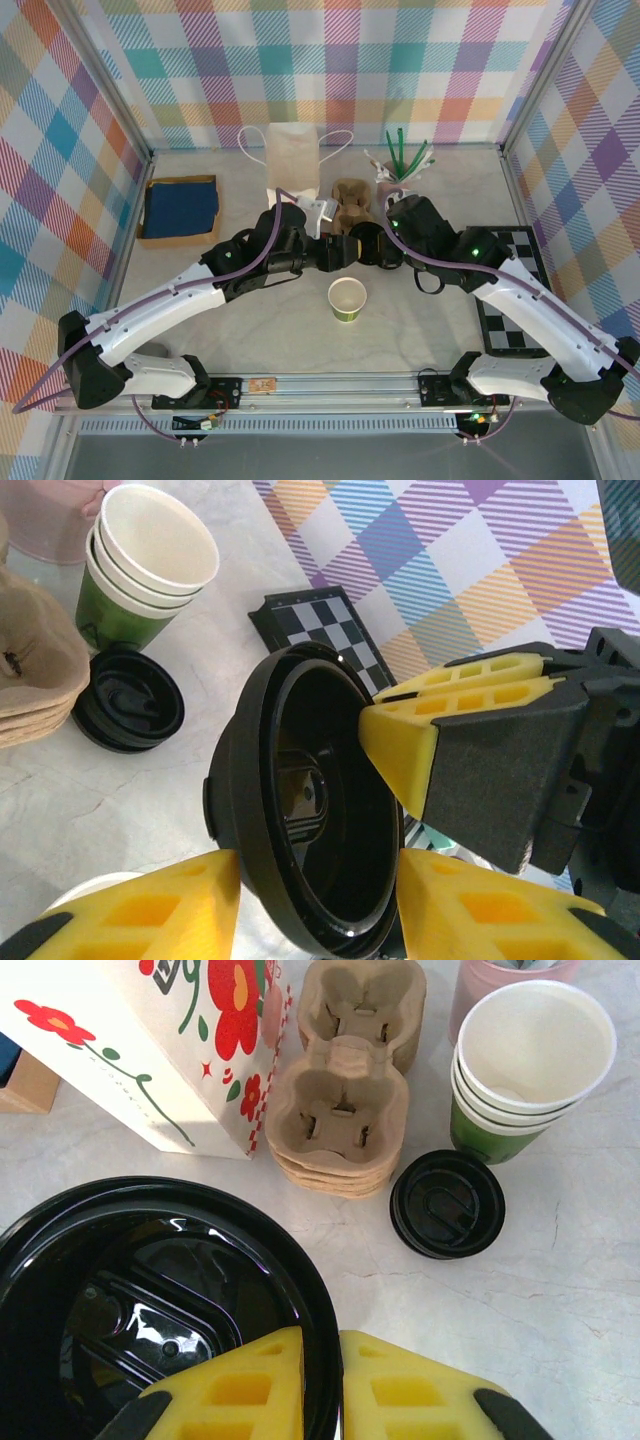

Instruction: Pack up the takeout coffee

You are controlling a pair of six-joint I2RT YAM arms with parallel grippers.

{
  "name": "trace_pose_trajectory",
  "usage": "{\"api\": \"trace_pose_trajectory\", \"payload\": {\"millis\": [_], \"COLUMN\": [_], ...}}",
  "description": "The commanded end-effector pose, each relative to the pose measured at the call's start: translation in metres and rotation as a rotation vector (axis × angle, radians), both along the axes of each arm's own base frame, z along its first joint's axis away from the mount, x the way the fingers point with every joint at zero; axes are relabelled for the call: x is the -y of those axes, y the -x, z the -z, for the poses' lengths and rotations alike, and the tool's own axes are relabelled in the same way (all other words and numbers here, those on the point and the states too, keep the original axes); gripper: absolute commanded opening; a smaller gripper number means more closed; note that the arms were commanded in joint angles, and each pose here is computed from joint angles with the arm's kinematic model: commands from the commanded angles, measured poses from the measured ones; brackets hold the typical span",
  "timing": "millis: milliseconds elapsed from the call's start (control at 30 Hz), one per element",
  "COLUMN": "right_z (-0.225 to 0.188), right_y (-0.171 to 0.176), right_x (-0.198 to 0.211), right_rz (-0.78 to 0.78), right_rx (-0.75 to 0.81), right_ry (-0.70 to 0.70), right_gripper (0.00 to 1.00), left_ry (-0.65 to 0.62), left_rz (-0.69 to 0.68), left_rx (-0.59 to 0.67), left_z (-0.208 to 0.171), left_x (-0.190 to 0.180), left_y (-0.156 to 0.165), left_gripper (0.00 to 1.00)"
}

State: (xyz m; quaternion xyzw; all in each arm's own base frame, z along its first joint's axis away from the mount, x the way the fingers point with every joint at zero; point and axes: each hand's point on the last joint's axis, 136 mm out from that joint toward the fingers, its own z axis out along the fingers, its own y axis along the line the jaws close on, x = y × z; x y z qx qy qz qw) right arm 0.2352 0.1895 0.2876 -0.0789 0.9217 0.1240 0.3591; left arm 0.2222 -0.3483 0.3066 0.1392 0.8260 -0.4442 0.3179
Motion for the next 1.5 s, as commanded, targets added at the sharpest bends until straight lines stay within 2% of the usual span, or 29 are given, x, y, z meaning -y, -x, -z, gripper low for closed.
{"api": "trace_pose_trajectory", "payload": {"millis": [0, 133, 467, 633, 767, 800, 867, 967, 1100, 1267, 1367, 1467], "right_z": [-0.012, -0.013, -0.017, -0.017, -0.020, -0.021, -0.023, -0.028, -0.040, -0.056, -0.065, -0.073], "right_y": [-0.003, -0.003, 0.000, 0.001, 0.001, 0.001, 0.002, 0.005, 0.014, 0.024, 0.025, 0.022], "right_x": [-0.001, -0.002, -0.004, -0.005, -0.006, -0.007, -0.008, -0.004, 0.015, 0.054, 0.068, 0.074], "right_rz": [0.018, 0.016, 0.004, -0.001, -0.006, -0.007, -0.014, -0.014, 0.012, 0.109, 0.133, 0.135], "right_rx": [0.034, 0.038, 0.050, 0.053, 0.061, 0.062, 0.064, 0.071, 0.096, 0.093, 0.050, 0.018], "right_ry": [-0.015, -0.013, -0.022, -0.024, -0.033, -0.037, -0.046, -0.054, -0.065, -0.112, -0.206, -0.293], "right_gripper": [0.15, 0.15, 0.15, 0.18, 0.19, 0.20, 0.30, 0.40, 0.53, 0.67, 0.69, 0.73], "left_ry": [0.043, 0.044, 0.047, 0.053, 0.062, 0.067, 0.075, 0.049, -0.117, -0.315, -0.390, -0.400], "left_rz": [0.005, 0.000, -0.006, 0.001, -0.003, -0.003, -0.004, -0.022, -0.092, -0.134, -0.162, -0.172], "left_rx": [0.031, 0.034, 0.036, 0.040, 0.048, 0.052, 0.059, 0.086, 0.171, 0.362, 0.574, 0.853], "left_z": [-0.019, -0.019, -0.018, -0.018, -0.019, -0.020, -0.021, -0.021, -0.011, -0.011, -0.025, -0.046], "left_x": [0.002, 0.001, 0.000, 0.000, -0.002, -0.002, -0.004, -0.011, -0.040, -0.072, -0.080, -0.077], "left_y": [0.001, 0.001, 0.000, 0.001, 0.002, 0.002, 0.003, 0.002, -0.006, -0.011, -0.009, 0.001], "left_gripper": [0.41, 0.30, 0.21, 0.09, 0.04, 0.04, 0.04, 0.03, 0.02, 0.00, 0.00, 0.00]}}
